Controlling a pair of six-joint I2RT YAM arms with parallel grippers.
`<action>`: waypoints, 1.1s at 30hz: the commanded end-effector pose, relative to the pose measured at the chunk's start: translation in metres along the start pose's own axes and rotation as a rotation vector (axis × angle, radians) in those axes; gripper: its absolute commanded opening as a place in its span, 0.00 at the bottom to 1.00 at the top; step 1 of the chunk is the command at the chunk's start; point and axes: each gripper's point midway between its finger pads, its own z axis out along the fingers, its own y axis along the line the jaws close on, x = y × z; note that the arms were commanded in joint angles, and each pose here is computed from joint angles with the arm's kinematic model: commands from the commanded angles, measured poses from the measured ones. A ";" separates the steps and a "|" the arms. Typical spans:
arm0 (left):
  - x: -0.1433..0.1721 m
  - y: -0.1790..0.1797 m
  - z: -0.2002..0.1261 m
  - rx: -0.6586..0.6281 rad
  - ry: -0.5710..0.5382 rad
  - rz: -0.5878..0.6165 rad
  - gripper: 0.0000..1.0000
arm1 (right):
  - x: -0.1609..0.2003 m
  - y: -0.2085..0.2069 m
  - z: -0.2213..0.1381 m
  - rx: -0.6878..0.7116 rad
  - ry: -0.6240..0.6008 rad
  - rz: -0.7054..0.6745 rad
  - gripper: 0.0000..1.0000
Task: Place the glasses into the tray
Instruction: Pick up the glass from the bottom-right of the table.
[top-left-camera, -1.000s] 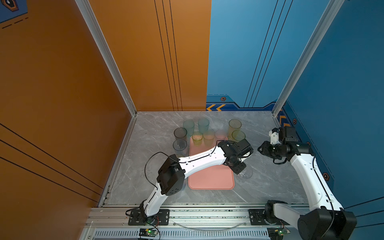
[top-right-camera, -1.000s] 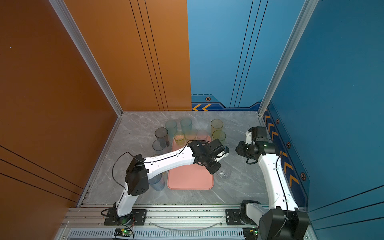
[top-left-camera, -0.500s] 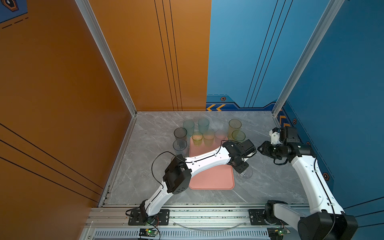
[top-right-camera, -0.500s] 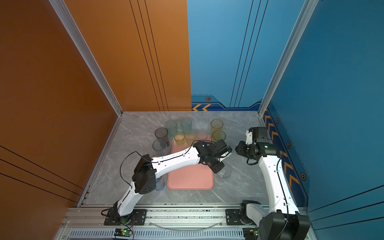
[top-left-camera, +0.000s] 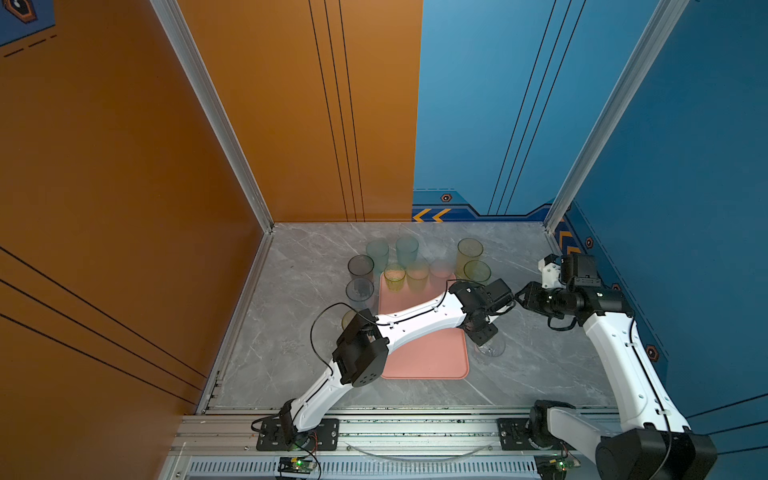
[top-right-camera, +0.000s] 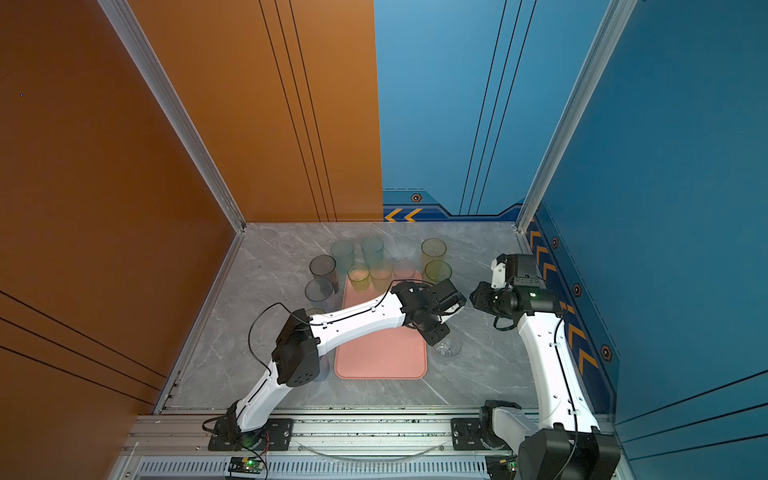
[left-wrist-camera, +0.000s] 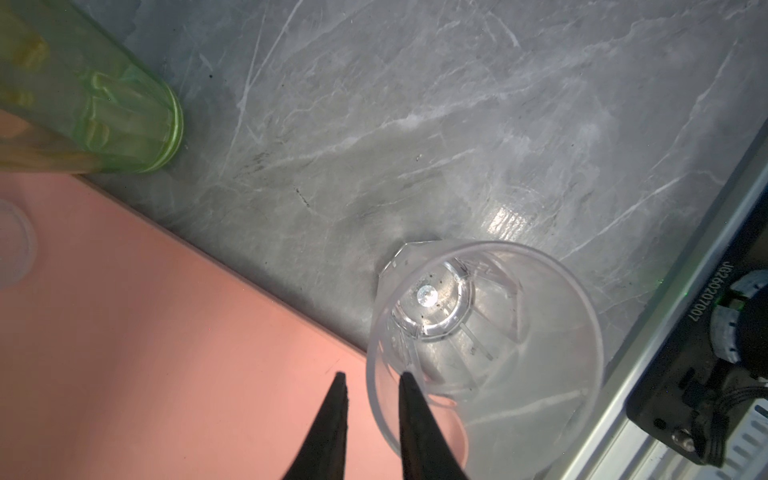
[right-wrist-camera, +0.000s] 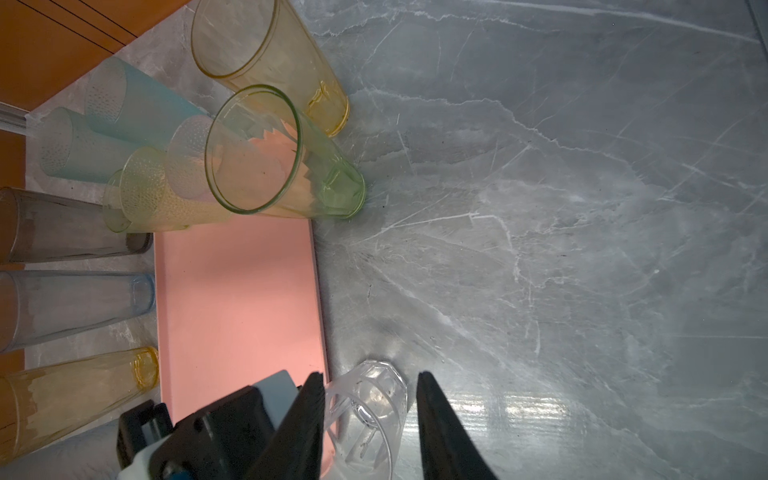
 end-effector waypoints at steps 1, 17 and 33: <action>0.005 -0.001 0.006 -0.003 0.032 0.020 0.20 | -0.008 0.004 -0.009 -0.018 -0.044 -0.023 0.36; 0.006 -0.002 0.008 0.016 0.041 0.020 0.18 | -0.007 0.005 -0.012 -0.022 -0.052 -0.029 0.36; 0.003 -0.004 -0.006 0.042 0.026 0.034 0.00 | -0.009 0.006 -0.015 -0.024 -0.066 -0.034 0.36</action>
